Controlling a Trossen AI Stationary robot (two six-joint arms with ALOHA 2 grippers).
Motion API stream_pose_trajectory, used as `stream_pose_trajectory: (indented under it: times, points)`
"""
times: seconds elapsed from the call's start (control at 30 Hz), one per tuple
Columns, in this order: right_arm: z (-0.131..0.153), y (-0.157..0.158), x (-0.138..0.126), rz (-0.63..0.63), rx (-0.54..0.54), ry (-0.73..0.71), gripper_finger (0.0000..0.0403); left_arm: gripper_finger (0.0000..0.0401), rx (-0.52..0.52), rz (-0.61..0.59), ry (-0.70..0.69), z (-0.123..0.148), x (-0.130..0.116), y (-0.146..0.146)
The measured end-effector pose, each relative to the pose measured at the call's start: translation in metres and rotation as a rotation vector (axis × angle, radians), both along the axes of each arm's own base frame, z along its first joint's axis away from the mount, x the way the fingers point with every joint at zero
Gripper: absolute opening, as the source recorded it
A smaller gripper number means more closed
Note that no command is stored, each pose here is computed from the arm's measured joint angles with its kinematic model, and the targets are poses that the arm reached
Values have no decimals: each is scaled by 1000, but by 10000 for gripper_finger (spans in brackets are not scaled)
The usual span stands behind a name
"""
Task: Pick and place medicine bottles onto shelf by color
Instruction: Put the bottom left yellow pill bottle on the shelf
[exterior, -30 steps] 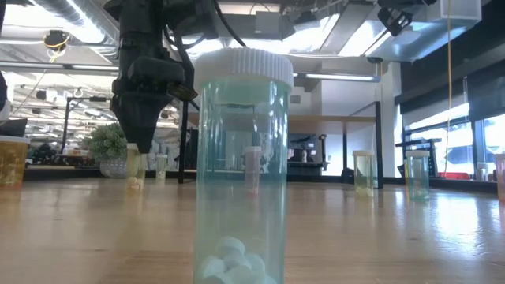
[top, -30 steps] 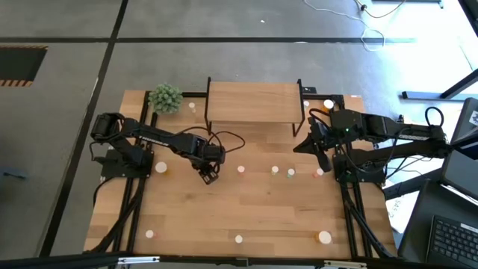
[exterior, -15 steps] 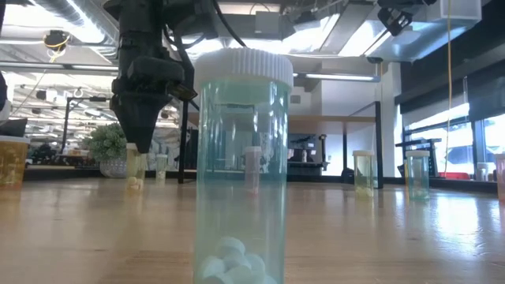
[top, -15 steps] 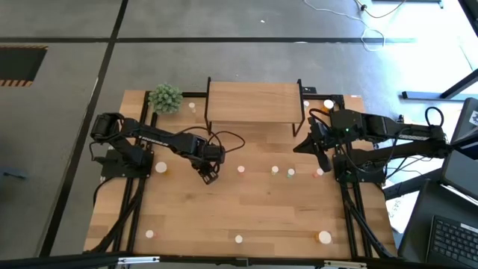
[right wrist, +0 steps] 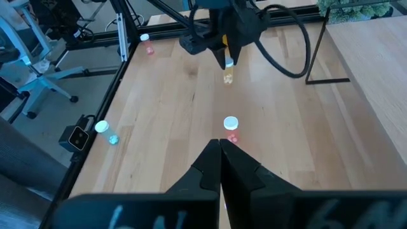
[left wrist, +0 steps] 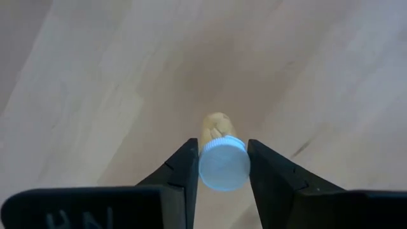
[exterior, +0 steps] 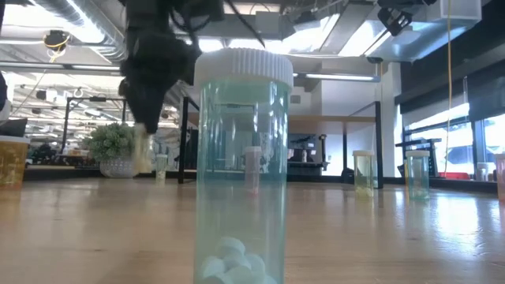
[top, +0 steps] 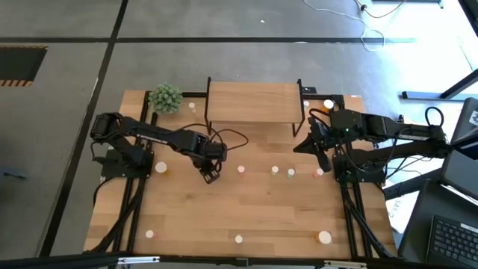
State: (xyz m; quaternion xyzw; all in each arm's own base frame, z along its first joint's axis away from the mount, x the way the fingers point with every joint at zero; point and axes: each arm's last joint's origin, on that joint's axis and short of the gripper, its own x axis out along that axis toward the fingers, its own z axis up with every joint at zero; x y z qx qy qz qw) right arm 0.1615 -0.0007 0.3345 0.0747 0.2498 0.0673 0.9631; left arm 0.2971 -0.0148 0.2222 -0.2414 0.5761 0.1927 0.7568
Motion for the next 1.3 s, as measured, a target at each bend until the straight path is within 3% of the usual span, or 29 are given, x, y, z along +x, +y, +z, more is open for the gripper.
stream_pose_trajectory:
  times: [0.3, 0.47, 0.7, 1.3]
  points:
    - [0, 0, 0, -4, 7, 2, 6, 102, 42, -37, -105, 58, 16, 12]
    - [0, 0, 0, -4, 6, 1, 6, 102, 130, -31, -108, 93, 13, 29]
    - [1, 0, 0, -1, 2, -11, 6, 102, 175, 1, -129, 128, 6, 62]
    - [1, -1, 1, -29, -42, -13, 6, 102, 362, 132, -193, 172, -24, 158]
